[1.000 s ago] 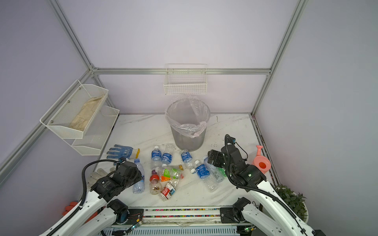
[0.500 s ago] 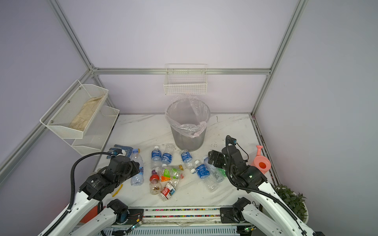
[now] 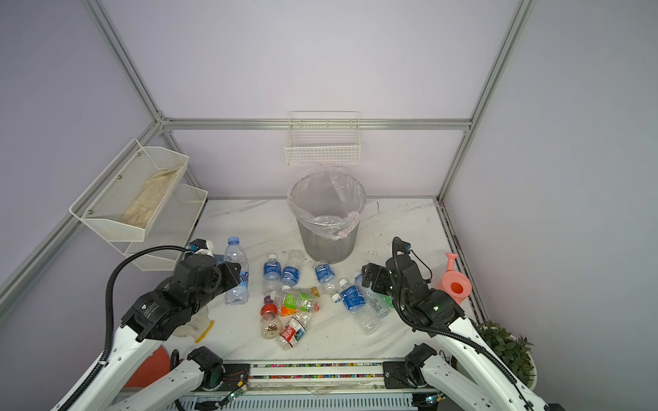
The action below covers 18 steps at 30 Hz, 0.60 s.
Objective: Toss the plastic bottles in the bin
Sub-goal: 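Lift the light-blue-capped bottle with the left gripper and carry it over the bin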
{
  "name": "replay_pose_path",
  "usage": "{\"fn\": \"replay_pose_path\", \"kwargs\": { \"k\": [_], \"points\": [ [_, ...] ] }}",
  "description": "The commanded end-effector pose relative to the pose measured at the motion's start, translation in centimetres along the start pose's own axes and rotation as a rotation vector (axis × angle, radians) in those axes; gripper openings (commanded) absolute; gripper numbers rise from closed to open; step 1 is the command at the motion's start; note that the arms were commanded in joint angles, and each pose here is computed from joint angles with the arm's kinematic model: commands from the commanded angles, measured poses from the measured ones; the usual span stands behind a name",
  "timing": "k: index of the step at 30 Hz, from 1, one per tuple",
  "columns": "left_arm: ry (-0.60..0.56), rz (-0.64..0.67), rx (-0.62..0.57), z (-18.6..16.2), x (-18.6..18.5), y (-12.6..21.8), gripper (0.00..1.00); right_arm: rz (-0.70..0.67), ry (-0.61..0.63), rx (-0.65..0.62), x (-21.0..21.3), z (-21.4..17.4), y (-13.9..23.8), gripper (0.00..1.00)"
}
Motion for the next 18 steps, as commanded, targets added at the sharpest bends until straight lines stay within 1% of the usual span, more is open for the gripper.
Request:
{"fn": "replay_pose_path", "kwargs": {
  "k": [1,10,18],
  "points": [
    [-0.003,-0.115,-0.081,2.9,-2.8,3.1,0.24,0.008,-0.023,-0.018,0.0,0.1,-0.1,0.97],
    [-0.048,-0.261,-0.137,6.0,-7.1,5.8,0.24,0.011,-0.024,-0.018,0.2,0.3,-0.1,0.97],
    [-0.081,-0.43,-0.202,8.3,-10.9,8.3,0.24,0.015,-0.023,-0.016,0.3,0.3,-0.4,0.97]
  ]
}}
Point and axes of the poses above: each gripper's point midway between its finger pads, its own y axis back along the fingers, its own x axis along the line the jaws close on, z = x × y, the point moved 7 cm from there along y, back along the fingers, and after that the axes turned 13 degrees about y, right-handed, at the moved point
